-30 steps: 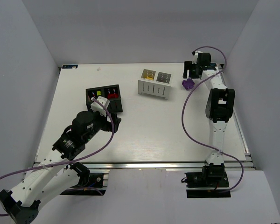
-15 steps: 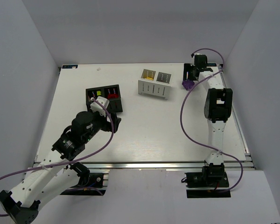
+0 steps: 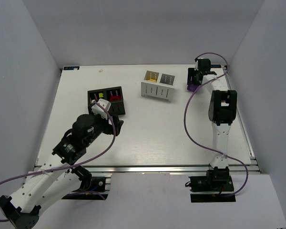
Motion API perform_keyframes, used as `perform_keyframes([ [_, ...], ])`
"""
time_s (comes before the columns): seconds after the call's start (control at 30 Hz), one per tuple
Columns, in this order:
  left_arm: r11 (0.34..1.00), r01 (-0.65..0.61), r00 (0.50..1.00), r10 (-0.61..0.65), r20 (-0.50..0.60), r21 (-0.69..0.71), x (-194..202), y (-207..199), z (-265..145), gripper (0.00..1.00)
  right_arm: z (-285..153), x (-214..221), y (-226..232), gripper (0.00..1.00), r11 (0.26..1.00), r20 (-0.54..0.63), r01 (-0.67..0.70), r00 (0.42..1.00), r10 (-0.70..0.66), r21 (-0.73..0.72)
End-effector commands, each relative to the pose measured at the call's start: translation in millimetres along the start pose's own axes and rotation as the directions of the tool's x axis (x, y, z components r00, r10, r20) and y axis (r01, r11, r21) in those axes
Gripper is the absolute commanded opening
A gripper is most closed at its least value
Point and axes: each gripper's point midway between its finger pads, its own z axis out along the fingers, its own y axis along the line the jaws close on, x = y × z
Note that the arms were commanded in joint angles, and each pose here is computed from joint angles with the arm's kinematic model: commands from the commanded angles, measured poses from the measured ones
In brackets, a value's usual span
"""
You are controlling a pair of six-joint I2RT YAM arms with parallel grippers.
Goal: Sort the legos into containers by color
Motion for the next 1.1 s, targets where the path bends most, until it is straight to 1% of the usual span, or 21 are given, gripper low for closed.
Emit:
perform_keyframes([
  [0.0, 1.0, -0.003, 1.0, 0.003, 0.02, 0.007, -1.9, -0.3, -1.2, 0.97, -3.7, 2.7, -5.2, 0.71, 1.0, 0.004, -0.007, 1.0, 0.007, 0.017],
  [0.27, 1.0, -0.001, 0.999, 0.001, 0.036, 0.019, -5.7, -2.0, -4.5, 0.97, -19.2, 7.1, -1.9, 0.72, 1.0, -0.003, 0.0, 1.0, 0.0, -0.004],
  [0.37, 1.0, -0.001, 0.999, 0.0, 0.042, 0.019, -6.9, -2.0, -6.1, 0.97, -22.2, 7.7, -2.9, 0.74, 1.0, -0.007, 0.004, 1.0, -0.004, 0.0],
  [0.5, 1.0, 0.0, 0.999, -0.001, 0.047, 0.022, -7.9, -2.2, -7.1, 0.97, -25.3, 7.4, -9.9, 0.8, 1.0, -0.02, -0.001, 1.0, 0.001, 0.02],
  [0.63, 1.0, 0.0, 0.999, -0.001, 0.049, 0.027, -8.4, -3.0, -7.7, 0.97, -28.4, 6.2, -7.7, 0.81, 1.0, -0.018, 0.004, 1.0, -0.003, 0.023],
  [0.93, 0.999, 0.001, 0.998, -0.003, 0.058, 0.032, -10.2, -3.8, -9.7, 0.97, -29.3, 4.6, -5.6, 0.7, 1.0, -0.029, 0.006, 1.0, -0.006, 0.019],
  [0.97, 0.999, 0.001, 0.998, -0.003, 0.06, 0.034, -10.6, -4.1, -9.7, 0.97, -29.6, 3.3, -5.0, 0.66, 1.0, -0.026, 0.006, 1.0, -0.006, 0.016],
  [1.07, 0.999, -0.002, 0.999, -0.001, 0.055, 0.044, -9.4, -5.9, -8.9, 0.97, -31.5, 0.5, -1.2, 0.61, 1.0, -0.018, 0.003, 1.0, -0.003, -0.014],
])
